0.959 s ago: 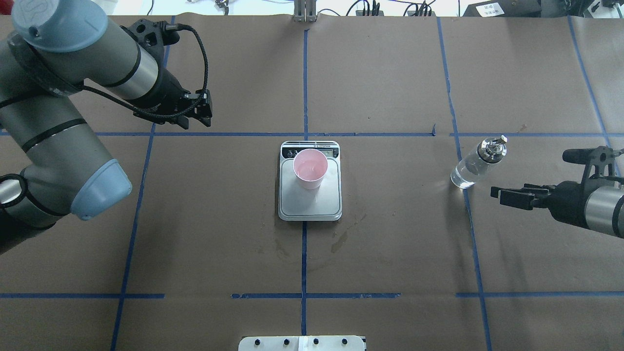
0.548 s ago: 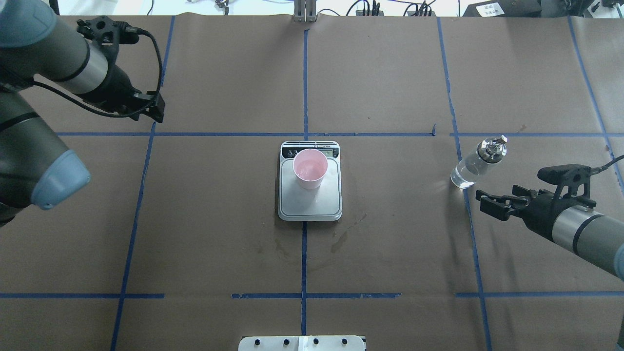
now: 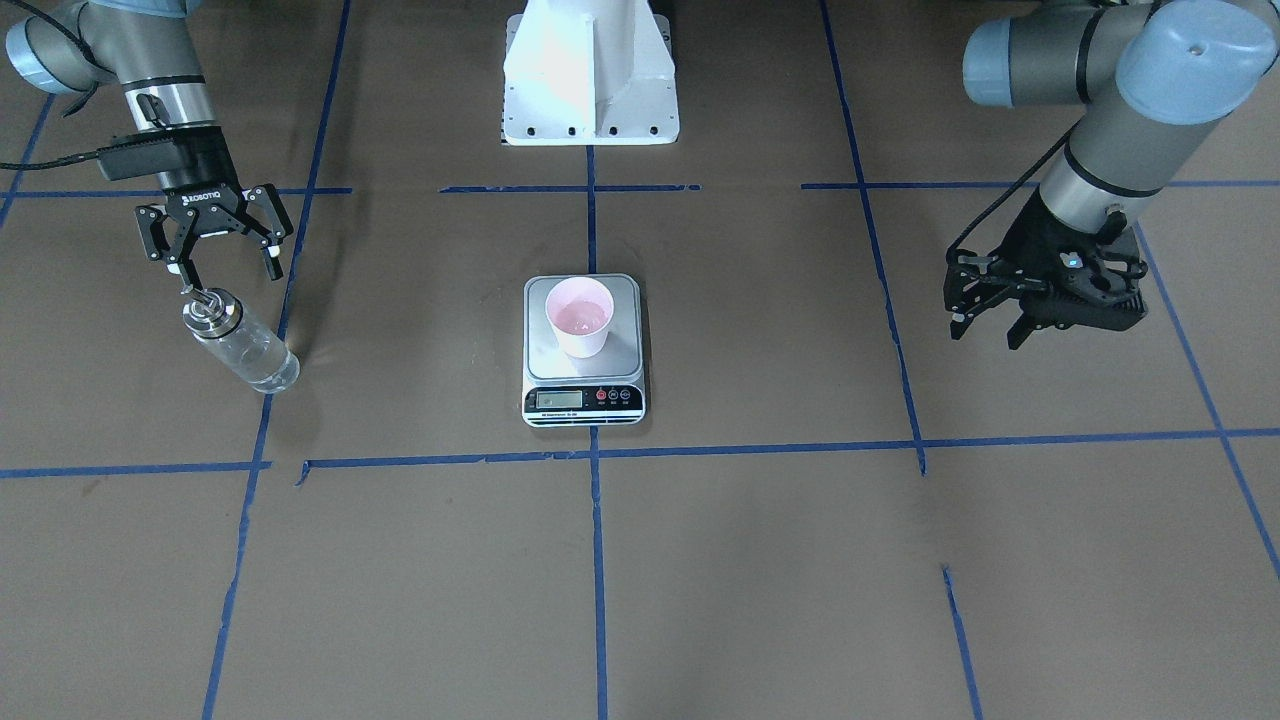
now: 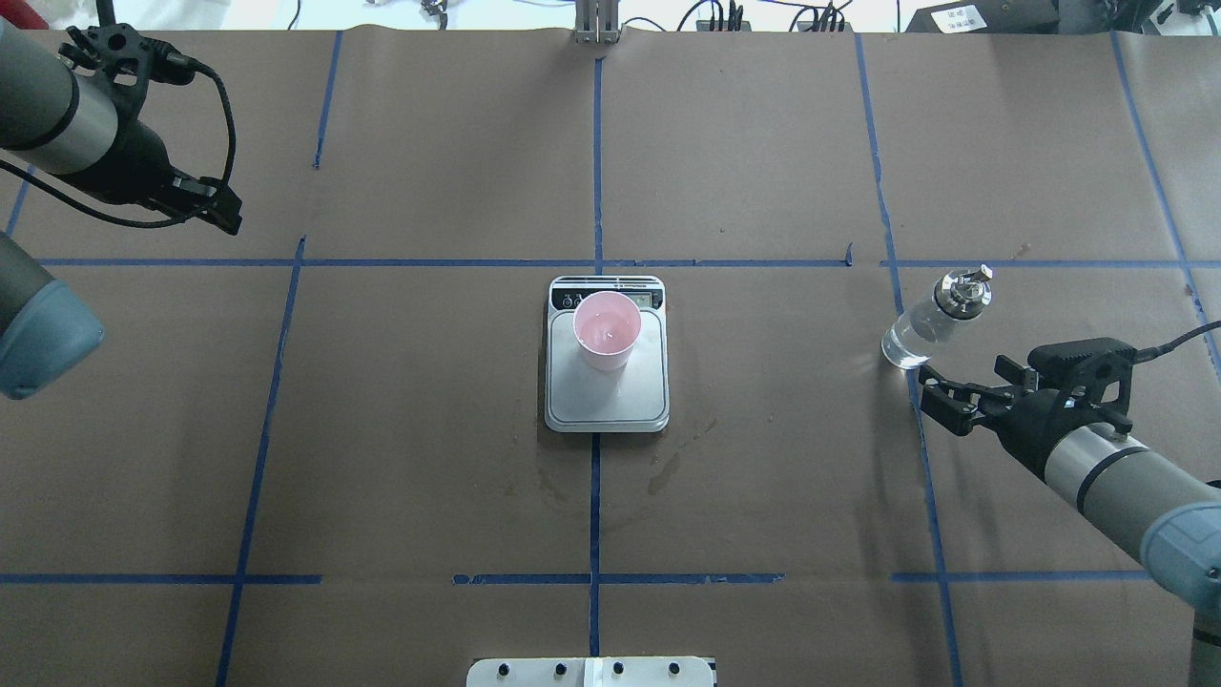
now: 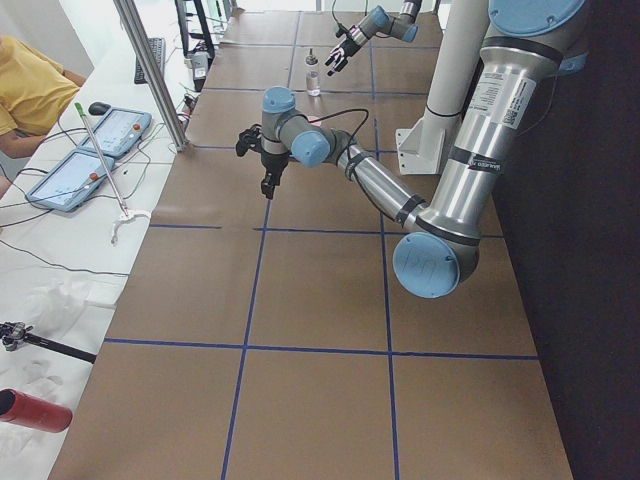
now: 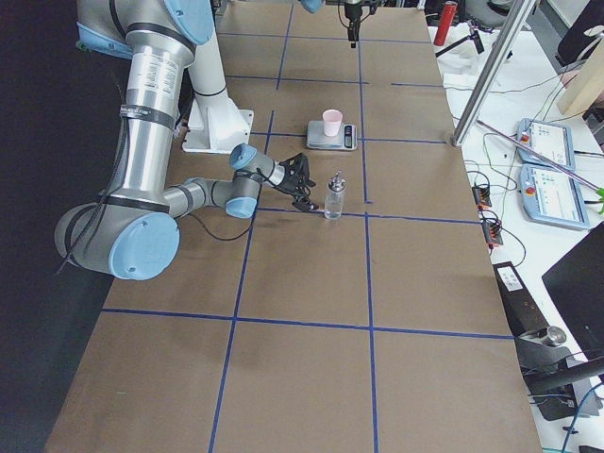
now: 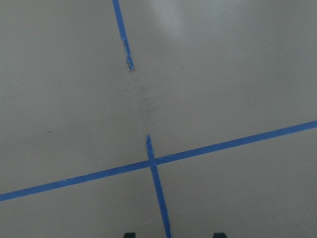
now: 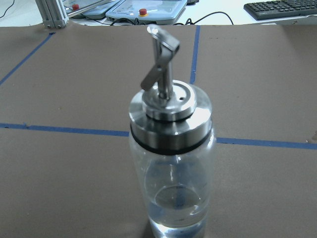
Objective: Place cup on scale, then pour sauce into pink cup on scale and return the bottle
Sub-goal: 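Raise the left gripper from the scale while the right gripper reaches the bottle, then close the right gripper around the glass bottle and lift it, then carry the glass bottle with the right gripper toward the pink cup, then tilt the glass bottle spout over the pink cup with the right gripper, then turn the glass bottle upright and move it back with the right gripper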
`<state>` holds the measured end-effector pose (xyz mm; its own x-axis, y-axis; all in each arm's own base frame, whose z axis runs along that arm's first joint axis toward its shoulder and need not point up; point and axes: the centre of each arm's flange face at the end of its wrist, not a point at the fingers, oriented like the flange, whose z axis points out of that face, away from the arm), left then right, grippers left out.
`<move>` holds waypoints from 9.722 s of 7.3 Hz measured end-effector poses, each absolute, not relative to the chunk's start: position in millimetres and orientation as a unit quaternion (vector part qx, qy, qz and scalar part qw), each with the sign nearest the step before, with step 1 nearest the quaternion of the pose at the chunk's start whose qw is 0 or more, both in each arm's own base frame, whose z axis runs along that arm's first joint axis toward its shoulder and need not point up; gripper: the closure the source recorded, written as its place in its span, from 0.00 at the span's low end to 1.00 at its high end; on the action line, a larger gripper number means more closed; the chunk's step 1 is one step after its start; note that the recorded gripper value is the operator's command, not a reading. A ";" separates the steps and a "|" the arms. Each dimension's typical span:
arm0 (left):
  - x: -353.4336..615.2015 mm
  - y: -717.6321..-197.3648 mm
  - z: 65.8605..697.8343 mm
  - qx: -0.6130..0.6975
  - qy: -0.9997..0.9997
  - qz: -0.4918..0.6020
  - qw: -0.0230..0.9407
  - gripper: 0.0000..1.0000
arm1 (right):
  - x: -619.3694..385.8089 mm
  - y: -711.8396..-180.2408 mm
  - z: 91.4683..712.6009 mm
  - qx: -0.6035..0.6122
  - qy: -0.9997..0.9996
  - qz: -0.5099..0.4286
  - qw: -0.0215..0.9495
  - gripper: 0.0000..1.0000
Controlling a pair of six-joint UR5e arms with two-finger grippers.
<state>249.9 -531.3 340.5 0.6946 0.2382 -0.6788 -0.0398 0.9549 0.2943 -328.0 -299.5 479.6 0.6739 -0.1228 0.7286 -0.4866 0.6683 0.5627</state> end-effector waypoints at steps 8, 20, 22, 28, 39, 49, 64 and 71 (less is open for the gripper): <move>246.2 -530.1 337.7 0.133 0.383 0.075 0.911 0.25 | -397.3 -306.2 504.8 0.487 -0.337 0.193 0.783 0.00; 243.4 -526.6 330.6 0.139 0.386 0.076 0.909 0.01 | -398.6 -334.9 508.9 0.503 -0.314 0.213 0.777 0.00; 243.0 -525.8 329.4 0.140 0.387 0.076 0.908 0.01 | -398.1 -339.3 510.5 0.503 -0.310 0.214 0.778 0.00; 238.2 -521.3 322.0 0.140 0.386 0.075 0.909 0.01 | -406.4 -344.4 517.2 0.502 -0.305 0.211 0.781 0.77; 126.6 -552.6 399.5 0.170 0.316 0.151 0.921 0.01 | -482.6 -371.0 295.2 0.529 -0.093 0.019 0.843 1.00; 124.3 -543.6 424.0 0.147 0.332 0.154 0.919 0.01 | -557.1 -348.0 258.8 0.534 0.162 -0.185 0.809 1.00; 125.4 -542.6 422.4 0.147 0.335 0.154 0.918 0.01 | -551.2 -354.9 262.3 0.458 0.368 -0.381 0.714 1.00; 124.9 -541.2 418.5 0.149 0.336 0.152 0.917 0.01 | -540.7 -354.5 248.8 0.497 0.304 -0.299 0.756 1.00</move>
